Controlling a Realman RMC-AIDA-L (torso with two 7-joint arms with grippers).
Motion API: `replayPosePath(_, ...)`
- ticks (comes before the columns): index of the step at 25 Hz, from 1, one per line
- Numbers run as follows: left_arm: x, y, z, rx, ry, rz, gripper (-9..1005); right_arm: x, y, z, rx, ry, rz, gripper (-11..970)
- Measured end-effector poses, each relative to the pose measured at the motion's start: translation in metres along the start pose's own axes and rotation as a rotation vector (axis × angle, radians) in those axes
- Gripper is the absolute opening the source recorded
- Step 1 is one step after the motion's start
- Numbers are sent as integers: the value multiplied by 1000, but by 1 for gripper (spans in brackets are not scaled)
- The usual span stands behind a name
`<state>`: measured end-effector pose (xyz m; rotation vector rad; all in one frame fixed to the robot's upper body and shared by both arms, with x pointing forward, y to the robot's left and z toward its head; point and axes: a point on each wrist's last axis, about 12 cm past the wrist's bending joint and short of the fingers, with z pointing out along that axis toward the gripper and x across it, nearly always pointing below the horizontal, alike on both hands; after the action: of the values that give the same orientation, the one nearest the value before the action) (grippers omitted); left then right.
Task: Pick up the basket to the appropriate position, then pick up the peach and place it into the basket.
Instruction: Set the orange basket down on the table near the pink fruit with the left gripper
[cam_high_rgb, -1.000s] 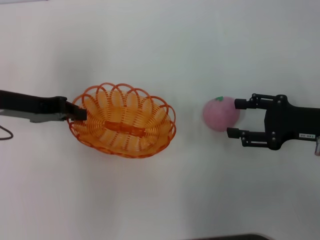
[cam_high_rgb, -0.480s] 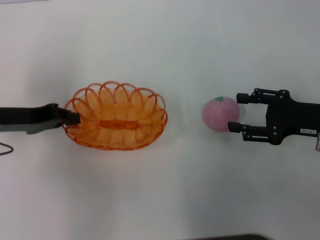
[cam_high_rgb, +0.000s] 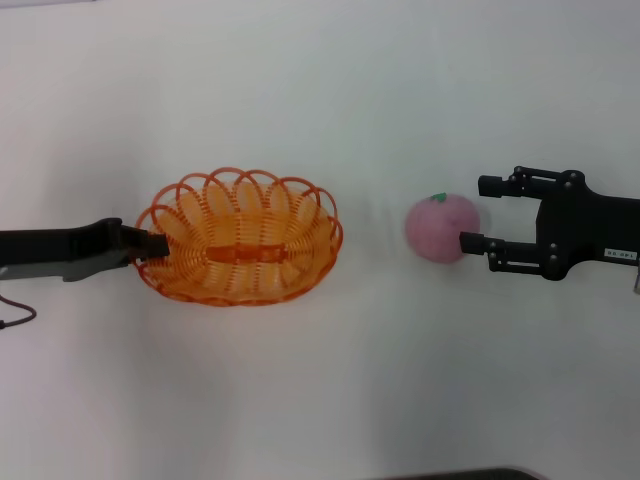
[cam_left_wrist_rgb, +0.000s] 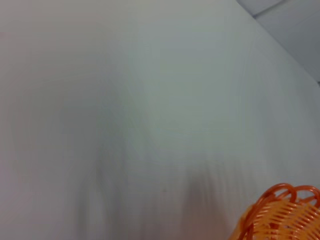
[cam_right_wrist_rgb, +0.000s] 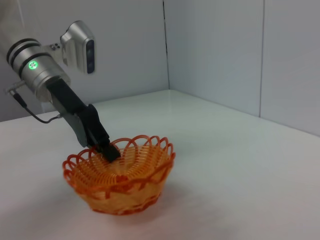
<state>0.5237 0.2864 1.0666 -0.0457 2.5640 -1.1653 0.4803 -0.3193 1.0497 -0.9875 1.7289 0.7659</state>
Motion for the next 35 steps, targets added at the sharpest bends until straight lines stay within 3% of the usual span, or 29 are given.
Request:
replayPosePath(11,7,-4,18,-13,6,19,63,-1,-1,0,1,-1,-4,766)
replayPosePath(35,13,-2,24,-18,-23,7,63,-2,-2,1,0,-2,-8,767)
